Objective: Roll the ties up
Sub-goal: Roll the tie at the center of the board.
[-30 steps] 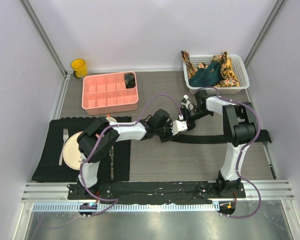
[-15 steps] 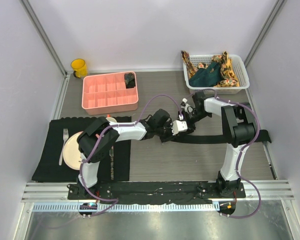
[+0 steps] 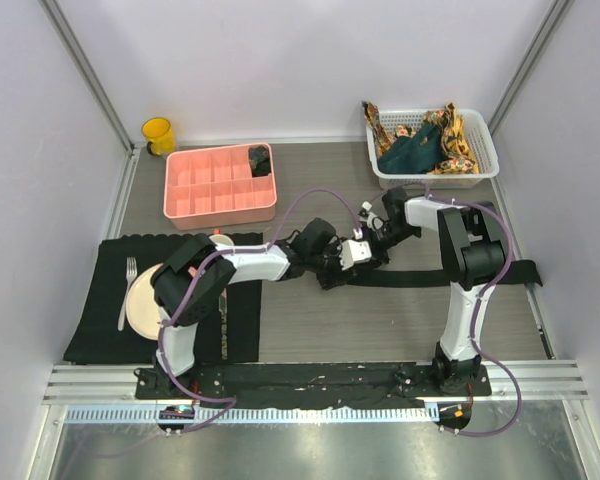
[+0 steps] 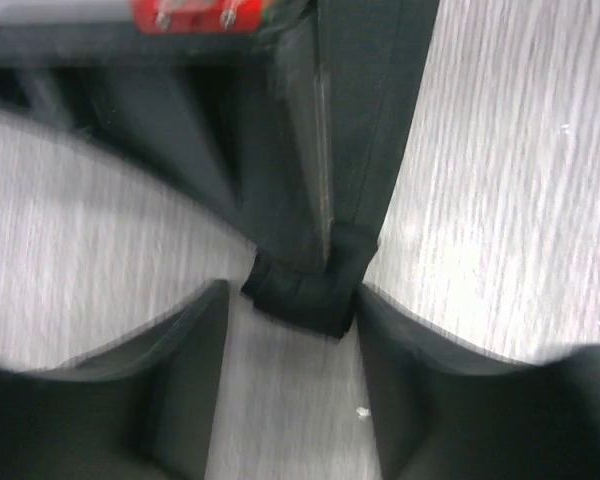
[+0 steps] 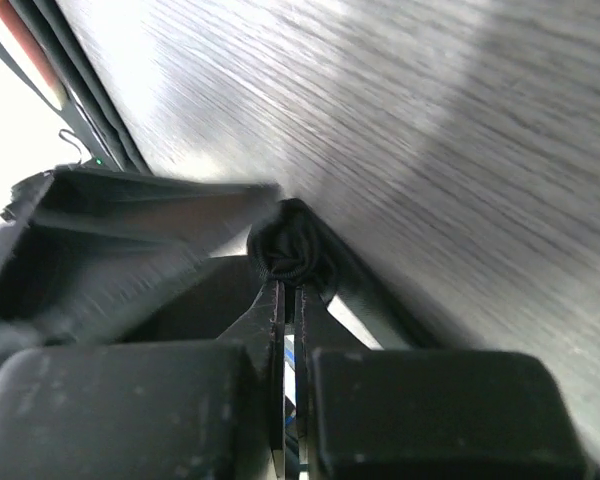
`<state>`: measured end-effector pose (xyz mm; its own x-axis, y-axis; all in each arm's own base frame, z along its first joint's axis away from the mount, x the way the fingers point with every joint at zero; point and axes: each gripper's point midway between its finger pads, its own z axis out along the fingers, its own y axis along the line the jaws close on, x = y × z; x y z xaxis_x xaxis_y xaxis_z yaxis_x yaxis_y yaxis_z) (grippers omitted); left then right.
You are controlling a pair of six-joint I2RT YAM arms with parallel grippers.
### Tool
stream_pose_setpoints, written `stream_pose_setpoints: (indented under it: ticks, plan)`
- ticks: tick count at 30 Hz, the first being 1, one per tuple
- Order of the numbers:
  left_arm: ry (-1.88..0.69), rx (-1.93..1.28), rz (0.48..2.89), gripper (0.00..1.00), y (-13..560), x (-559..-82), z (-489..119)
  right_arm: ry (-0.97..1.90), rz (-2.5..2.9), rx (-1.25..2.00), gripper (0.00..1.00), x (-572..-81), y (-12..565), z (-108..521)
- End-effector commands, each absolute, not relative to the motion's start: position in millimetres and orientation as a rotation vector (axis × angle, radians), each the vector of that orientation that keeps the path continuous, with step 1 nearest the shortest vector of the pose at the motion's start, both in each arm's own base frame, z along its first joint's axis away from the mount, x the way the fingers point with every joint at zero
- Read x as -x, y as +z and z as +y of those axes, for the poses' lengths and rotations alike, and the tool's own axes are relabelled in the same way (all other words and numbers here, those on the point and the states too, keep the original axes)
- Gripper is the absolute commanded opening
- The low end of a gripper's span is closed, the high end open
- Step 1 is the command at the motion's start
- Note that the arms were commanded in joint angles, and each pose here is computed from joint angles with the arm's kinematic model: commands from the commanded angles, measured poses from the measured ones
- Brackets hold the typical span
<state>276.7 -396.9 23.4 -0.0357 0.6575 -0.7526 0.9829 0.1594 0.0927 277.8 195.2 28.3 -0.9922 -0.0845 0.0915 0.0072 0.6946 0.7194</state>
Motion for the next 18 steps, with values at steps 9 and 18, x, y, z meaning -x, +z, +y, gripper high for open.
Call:
stream_pose_setpoints:
  ticks: [9,18]
  plan:
    - [-0.931,-1.327,1.739,1.00,71,-257,-356,-1.032,-2.817,-0.329,0.01,-260,-37,159]
    - [-0.832,-1.133,1.472,1.00,179,-271,-348,-1.290,-2.705,-0.495,0.01,-261,-27,193]
